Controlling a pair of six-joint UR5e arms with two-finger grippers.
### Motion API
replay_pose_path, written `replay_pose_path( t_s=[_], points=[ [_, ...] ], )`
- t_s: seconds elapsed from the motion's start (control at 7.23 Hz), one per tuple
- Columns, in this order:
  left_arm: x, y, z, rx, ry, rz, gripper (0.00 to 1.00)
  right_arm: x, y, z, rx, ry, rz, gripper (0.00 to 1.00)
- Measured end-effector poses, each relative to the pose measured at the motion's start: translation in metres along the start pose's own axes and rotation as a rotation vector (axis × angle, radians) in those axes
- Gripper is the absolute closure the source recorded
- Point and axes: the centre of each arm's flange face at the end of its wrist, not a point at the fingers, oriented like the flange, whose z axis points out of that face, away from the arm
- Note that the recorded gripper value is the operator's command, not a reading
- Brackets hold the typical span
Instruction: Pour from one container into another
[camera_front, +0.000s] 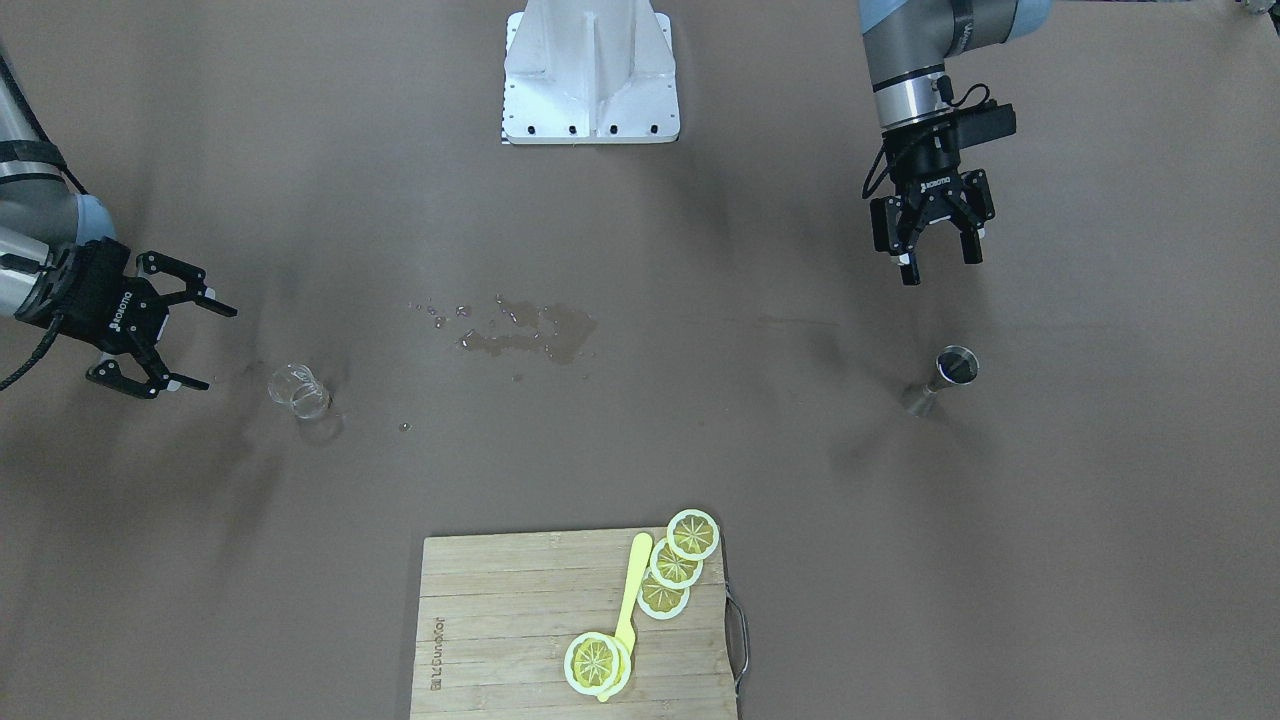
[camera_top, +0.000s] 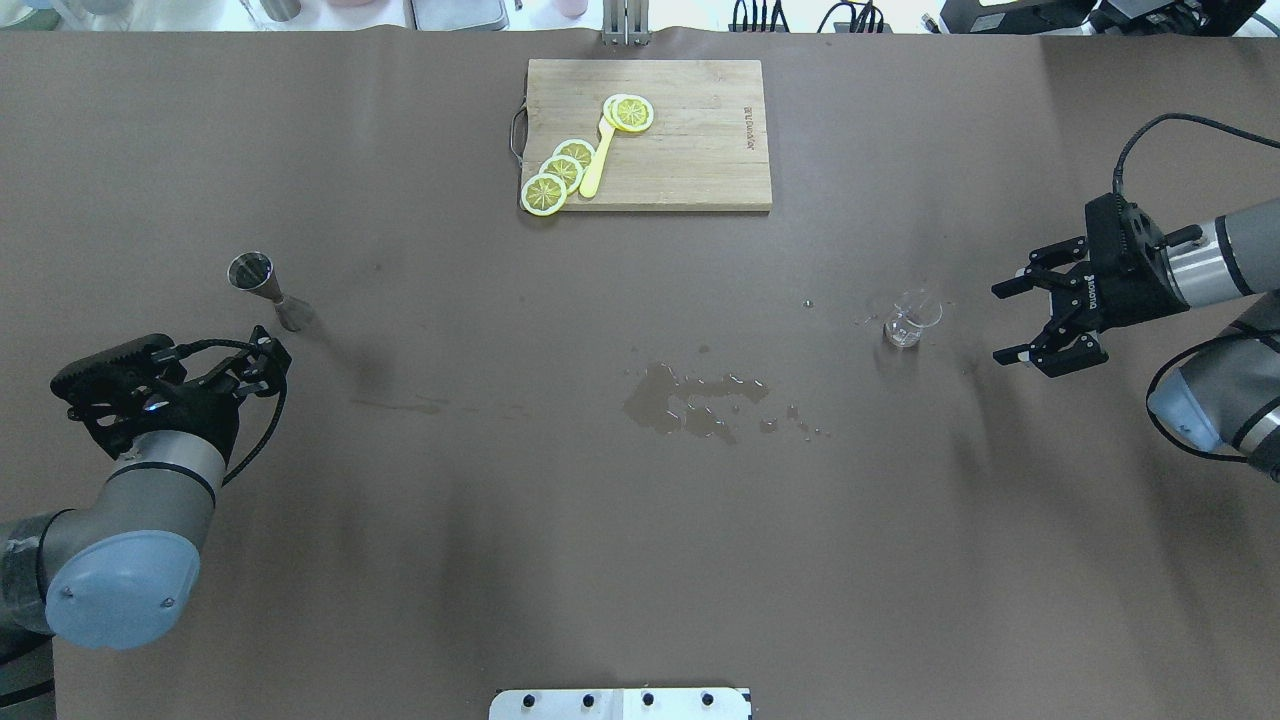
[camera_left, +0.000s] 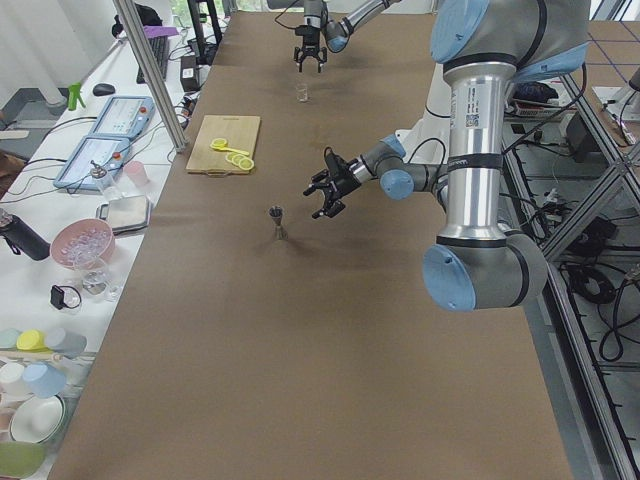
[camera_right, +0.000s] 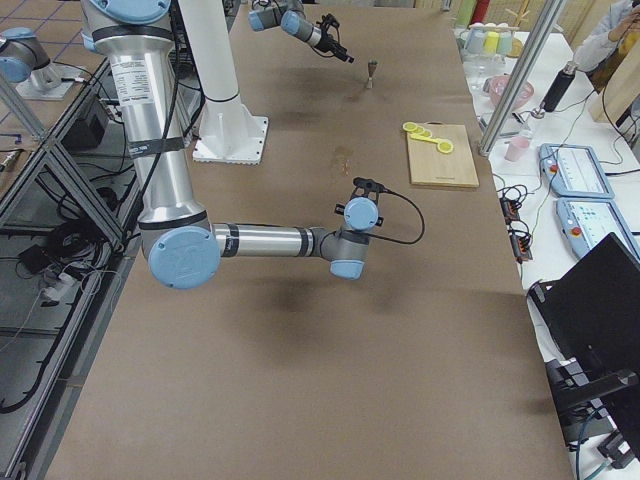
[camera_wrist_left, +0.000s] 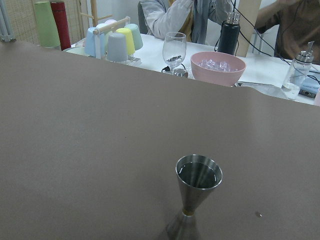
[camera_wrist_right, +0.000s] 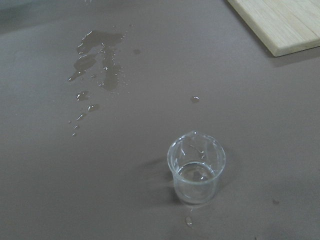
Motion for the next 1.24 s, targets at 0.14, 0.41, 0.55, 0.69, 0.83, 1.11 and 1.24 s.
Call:
replay_pose_path(
  t_s=[0.14,0.41,0.55,0.69,0.83,1.11,1.24],
  points=[
    [0.002,0.007,0.008,0.029,-0.001,0.006,0.03,0.005,-0.002,0.007,-0.003,-0.002,0.001,0.07],
    [0.020,0.020,0.020,0.058,0.005,0.004,0.04,0.009,-0.008,0.025,-0.008,-0.007,-0.001,0.07],
    [0.024,0.023,0.024,0.072,0.004,0.007,0.04,0.011,-0.010,0.032,-0.011,-0.010,-0.001,0.07],
    [0.024,0.025,0.030,0.101,0.001,0.016,0.04,0.013,-0.011,0.039,-0.014,-0.009,-0.001,0.07],
    [0.022,0.028,0.037,0.127,-0.004,0.027,0.04,0.012,-0.013,0.044,-0.015,-0.006,-0.002,0.07],
    [0.028,0.038,0.051,0.147,-0.017,0.041,0.04,0.008,-0.014,0.056,-0.017,-0.004,-0.009,0.07],
    [0.032,0.043,0.058,0.153,-0.024,0.045,0.04,0.005,-0.015,0.061,-0.018,-0.001,-0.012,0.07]
  ],
)
